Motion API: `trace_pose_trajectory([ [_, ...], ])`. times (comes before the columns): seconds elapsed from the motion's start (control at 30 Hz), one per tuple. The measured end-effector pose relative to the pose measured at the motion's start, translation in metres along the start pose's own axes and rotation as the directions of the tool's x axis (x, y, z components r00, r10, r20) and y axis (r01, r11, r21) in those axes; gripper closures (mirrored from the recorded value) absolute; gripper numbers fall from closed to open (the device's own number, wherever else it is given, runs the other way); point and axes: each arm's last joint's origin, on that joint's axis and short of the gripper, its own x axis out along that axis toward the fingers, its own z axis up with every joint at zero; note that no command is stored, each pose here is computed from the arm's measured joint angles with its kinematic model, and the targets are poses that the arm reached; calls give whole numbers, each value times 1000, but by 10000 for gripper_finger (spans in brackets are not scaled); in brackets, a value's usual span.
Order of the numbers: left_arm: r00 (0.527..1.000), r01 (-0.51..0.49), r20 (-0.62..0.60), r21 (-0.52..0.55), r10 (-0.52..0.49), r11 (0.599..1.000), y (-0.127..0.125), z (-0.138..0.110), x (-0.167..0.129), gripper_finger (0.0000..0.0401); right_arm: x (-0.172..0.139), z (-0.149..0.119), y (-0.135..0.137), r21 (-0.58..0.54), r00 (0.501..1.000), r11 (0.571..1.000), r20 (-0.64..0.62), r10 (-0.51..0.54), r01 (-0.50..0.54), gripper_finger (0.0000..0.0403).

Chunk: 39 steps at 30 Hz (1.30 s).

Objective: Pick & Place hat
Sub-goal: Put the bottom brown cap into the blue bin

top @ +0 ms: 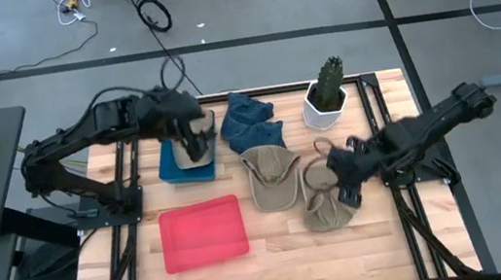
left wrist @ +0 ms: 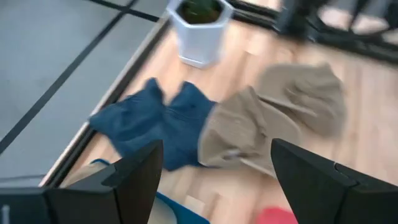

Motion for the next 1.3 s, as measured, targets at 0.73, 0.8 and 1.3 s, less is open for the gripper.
trace_pose_trajectory([
  [0.73, 999, 33, -23, 50, -32, 998, -32, -9, -5, 99, 97, -72, 25, -198, 981, 964, -118, 156, -177, 249],
  [0.8, 999, 26, -21, 48, -25, 999, -32, -9, -5, 99, 102, -76, 29, -255, 982, 952, -132, 138, -168, 249],
  [1.3, 1000, 3, -13, -7, -3, 1000, -31, -9, -5, 99, 151, -88, 50, -534, 995, 845, -96, -28, -27, 249],
])
